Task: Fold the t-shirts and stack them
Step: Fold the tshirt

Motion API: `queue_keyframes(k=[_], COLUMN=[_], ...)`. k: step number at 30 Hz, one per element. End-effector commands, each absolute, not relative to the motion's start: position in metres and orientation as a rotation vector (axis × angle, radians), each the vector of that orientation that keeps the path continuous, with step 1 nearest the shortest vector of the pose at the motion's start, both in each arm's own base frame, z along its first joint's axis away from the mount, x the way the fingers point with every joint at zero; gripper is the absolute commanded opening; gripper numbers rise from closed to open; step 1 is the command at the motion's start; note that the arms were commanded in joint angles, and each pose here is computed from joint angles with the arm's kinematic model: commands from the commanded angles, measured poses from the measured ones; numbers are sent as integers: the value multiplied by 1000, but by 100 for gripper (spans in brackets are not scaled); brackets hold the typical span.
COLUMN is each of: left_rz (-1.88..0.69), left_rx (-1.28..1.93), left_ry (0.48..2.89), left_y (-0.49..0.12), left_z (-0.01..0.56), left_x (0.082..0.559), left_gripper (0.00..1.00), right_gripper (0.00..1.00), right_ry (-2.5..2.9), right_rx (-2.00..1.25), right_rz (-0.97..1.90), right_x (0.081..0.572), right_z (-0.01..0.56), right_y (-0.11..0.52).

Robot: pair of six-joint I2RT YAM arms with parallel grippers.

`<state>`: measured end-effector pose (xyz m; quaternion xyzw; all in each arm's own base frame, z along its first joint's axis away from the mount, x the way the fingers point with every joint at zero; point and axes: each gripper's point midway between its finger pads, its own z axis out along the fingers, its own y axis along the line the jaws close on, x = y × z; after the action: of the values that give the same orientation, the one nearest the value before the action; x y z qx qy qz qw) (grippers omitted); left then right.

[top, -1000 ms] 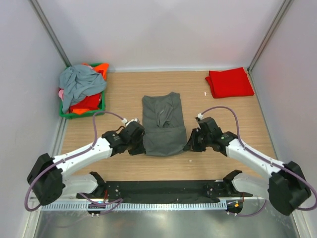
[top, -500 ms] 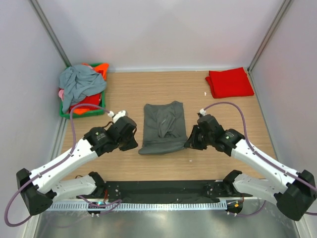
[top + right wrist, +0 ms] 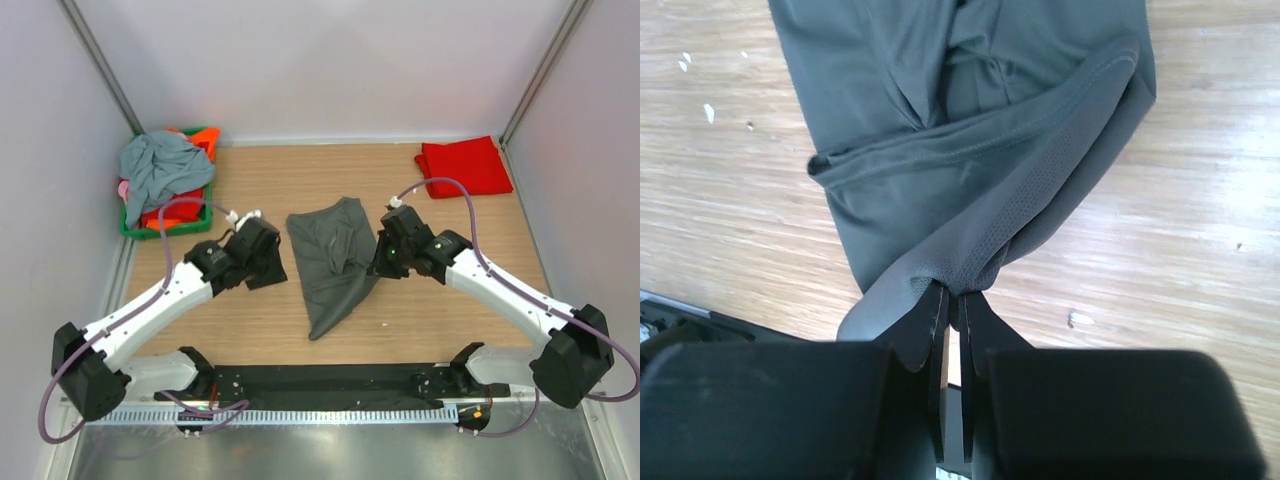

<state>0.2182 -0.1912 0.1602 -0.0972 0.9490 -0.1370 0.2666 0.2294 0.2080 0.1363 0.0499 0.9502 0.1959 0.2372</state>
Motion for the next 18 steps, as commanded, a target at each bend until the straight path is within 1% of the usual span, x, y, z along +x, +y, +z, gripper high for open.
queue_keyframes(k=[1, 2, 4, 10, 13, 18], left_rz=[-619, -659, -719, -728, -758, -701], left_rx=[-223, -213, -188, -158, -161, -106], left_ry=[2588, 2590, 2595, 2626, 2618, 2660], left_y=[-214, -220, -233, -253, -272, -295], left_z=[138, 121, 112, 82, 76, 62], left_x=[188, 181, 164, 136, 130, 117], left_gripper=[44, 45, 47, 47, 47, 47], right_gripper=[1, 1, 1, 1, 1, 1], right_ry=[2573, 2579, 2601, 2676, 2708, 2726], right_rx=[126, 131, 122, 151, 160, 157], right_rz=[543, 544, 591, 582, 589, 585], right_x=[225, 219, 206, 161, 149, 141], right_z=[139, 134, 129, 87, 73, 63], right_y=[201, 197, 198, 171, 167, 162])
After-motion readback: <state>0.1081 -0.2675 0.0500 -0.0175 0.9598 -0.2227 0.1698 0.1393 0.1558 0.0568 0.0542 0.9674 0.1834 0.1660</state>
